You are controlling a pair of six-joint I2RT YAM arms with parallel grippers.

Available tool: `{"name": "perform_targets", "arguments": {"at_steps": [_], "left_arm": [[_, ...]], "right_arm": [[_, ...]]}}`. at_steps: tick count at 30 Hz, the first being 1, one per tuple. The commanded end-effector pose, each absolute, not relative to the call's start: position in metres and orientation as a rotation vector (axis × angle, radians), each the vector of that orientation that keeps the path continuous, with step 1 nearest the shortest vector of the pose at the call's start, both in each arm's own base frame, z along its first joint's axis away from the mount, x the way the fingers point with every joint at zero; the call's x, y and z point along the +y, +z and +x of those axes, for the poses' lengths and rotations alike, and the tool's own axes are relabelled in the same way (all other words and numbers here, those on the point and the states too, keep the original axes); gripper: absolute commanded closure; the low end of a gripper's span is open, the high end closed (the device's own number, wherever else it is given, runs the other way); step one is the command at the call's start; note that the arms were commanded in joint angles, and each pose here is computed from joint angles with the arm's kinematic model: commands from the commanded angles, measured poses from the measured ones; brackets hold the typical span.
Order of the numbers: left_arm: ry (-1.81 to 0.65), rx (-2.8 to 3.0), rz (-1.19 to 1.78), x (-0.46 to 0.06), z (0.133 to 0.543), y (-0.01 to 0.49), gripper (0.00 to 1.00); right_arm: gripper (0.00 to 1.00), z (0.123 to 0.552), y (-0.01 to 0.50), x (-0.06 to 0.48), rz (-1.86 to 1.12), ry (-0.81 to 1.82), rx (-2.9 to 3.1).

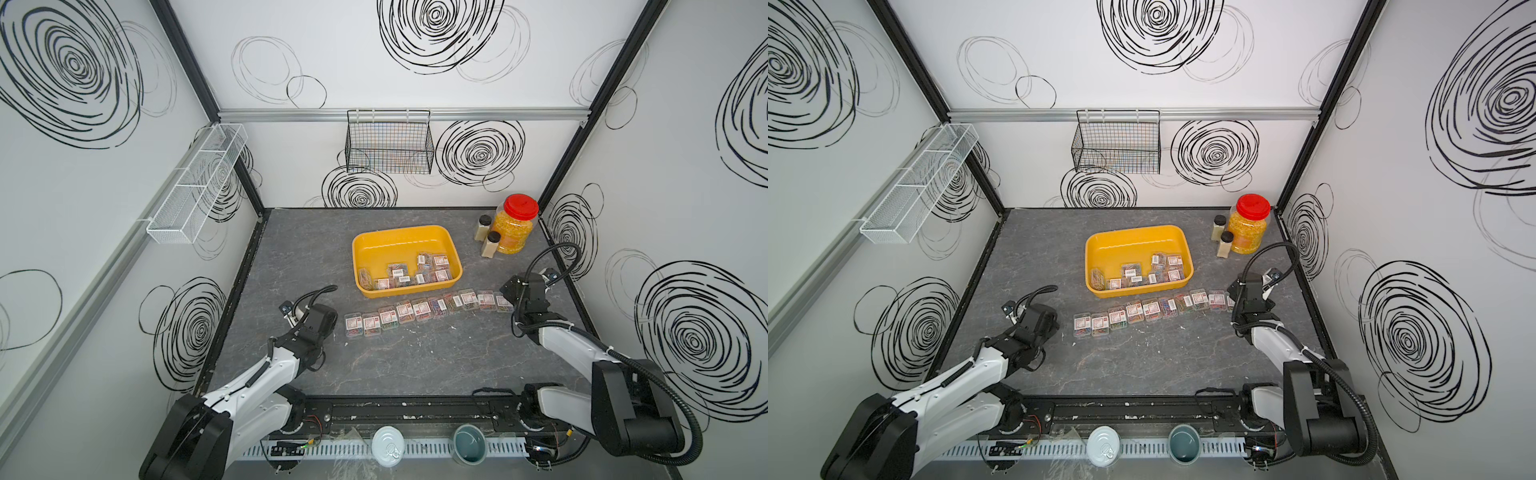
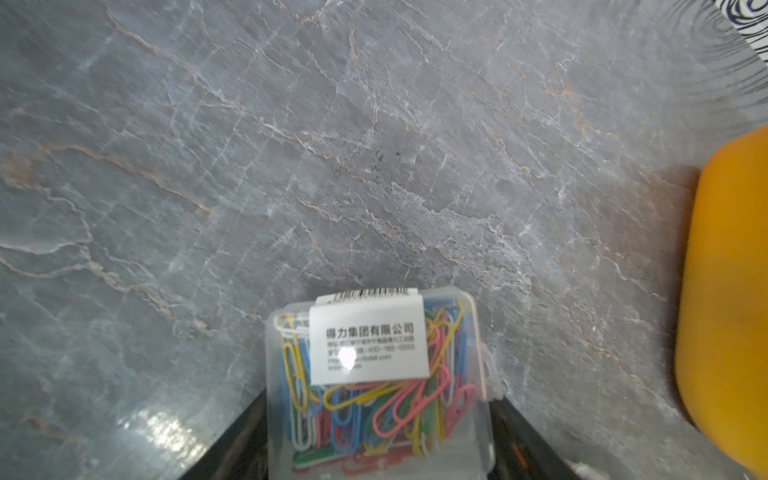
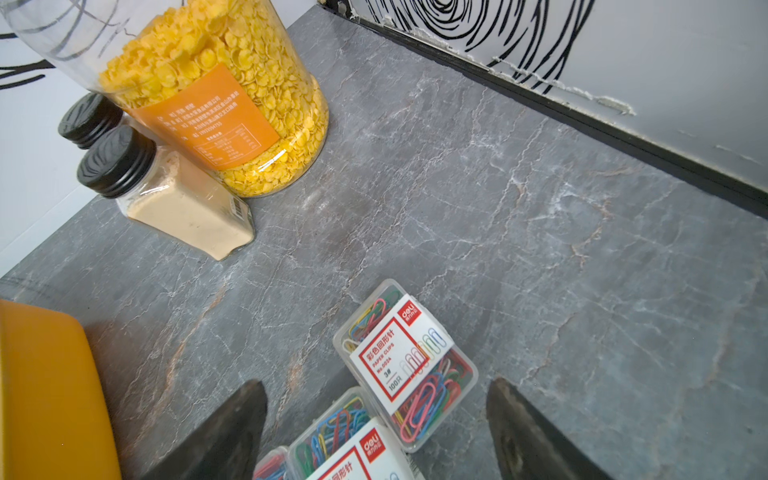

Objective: Take the paper clips out of the storage box
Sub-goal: Place the boxed paper clips at the center of the board.

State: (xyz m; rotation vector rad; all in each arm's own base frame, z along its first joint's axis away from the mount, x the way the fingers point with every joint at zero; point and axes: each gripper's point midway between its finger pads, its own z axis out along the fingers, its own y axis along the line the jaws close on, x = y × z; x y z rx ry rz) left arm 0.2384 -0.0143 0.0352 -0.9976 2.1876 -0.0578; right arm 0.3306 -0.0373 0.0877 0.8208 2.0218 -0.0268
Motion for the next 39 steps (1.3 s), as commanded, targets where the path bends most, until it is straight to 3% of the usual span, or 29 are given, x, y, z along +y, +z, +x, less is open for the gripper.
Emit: {"name": "perform_targets", "arguments": {"at_steps": [1,10,15,23,33,39], "left_arm": [[-0.148,2.102,-1.050,-0.022,0.247,0.045,0.50],[-0.130,2.113,-1.040,-0.029,0.248,0.043,0.41],[-0.136,2.110,-1.043,-0.030,0.249,0.044,0.30],[-0.096,2.101,-1.011,-0.025,0.253,0.060,0.01],[-0.035,2.116,-0.890,-0.003,0.270,0.097,0.01],[0.004,2.261,-0.760,-0.002,0.289,0.083,0.01]], "right_arm": [[0.15,0.335,0.095,-0.038,0.816,-0.051,2.012],[0.14,0.333,0.096,-0.039,0.824,-0.059,2.002],[0.13,0.332,0.096,-0.039,0.823,-0.056,1.994],[0.13,0.332,0.098,-0.039,0.821,-0.062,1.994],[0.12,0.332,0.099,-0.038,0.815,-0.057,1.988],[0.12,0.330,0.099,-0.039,0.824,-0.057,1.978]]}}
